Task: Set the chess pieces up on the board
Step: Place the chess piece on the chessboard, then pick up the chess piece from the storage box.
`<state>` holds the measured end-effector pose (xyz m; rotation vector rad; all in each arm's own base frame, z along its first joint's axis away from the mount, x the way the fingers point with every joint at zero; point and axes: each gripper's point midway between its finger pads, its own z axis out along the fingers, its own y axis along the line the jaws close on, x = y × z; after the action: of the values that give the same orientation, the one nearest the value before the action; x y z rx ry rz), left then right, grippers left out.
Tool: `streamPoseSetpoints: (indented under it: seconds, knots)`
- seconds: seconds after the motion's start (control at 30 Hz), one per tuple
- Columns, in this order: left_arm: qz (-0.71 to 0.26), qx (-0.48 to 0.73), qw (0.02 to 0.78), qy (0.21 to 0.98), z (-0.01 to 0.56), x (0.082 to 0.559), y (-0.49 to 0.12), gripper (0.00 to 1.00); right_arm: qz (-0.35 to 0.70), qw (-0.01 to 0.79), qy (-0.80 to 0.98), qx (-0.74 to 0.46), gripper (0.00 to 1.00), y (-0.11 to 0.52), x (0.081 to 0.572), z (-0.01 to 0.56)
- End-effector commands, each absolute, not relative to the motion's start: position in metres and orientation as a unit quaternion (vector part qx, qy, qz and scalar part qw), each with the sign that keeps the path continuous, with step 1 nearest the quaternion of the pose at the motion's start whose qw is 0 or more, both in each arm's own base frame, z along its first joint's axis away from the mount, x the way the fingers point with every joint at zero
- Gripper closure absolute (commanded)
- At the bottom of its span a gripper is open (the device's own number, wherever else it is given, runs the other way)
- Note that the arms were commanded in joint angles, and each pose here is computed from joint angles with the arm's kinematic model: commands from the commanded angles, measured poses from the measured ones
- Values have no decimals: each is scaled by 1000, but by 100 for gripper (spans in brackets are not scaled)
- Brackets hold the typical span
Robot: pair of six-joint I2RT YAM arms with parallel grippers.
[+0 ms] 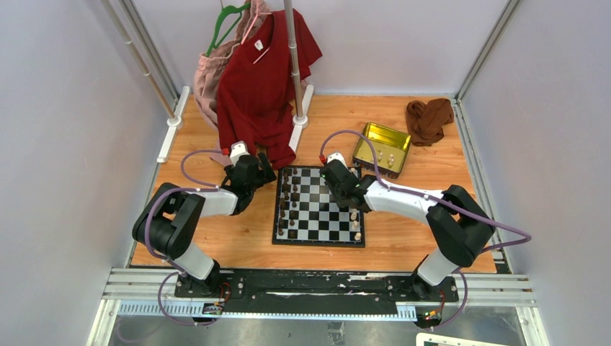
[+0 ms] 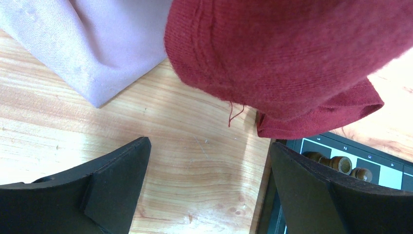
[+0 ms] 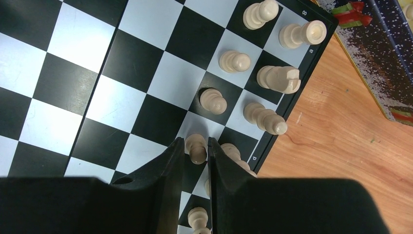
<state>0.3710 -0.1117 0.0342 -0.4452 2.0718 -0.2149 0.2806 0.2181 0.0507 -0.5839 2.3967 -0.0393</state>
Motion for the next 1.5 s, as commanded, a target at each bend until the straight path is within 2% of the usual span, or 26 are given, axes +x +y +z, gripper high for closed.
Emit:
streamPoseSetpoints:
  seconds: [0.0, 0.43, 0.77, 0.87, 1.13, 1.47]
  knots:
    - [-66, -180, 461, 866, 18, 358, -102, 0, -25, 333, 918, -211, 72, 212, 284, 49]
    - [-66, -181, 462, 866, 18, 357, -102, 0, -8, 361, 907, -218, 71, 220, 284, 78]
    - [-67, -183, 461, 866, 18, 356, -101, 0, 6, 419, 884, -210, 71, 223, 285, 128]
    - [-67, -182, 461, 866, 18, 356, -101, 0, -20, 442, 875, -195, 70, 213, 297, 143]
    - [-67, -180, 461, 866, 18, 356, -102, 0, -46, 466, 877, -109, 55, 167, 352, 168]
    - [-69, -178, 462, 866, 18, 356, -102, 0, -67, 426, 902, -7, 53, 93, 418, 139]
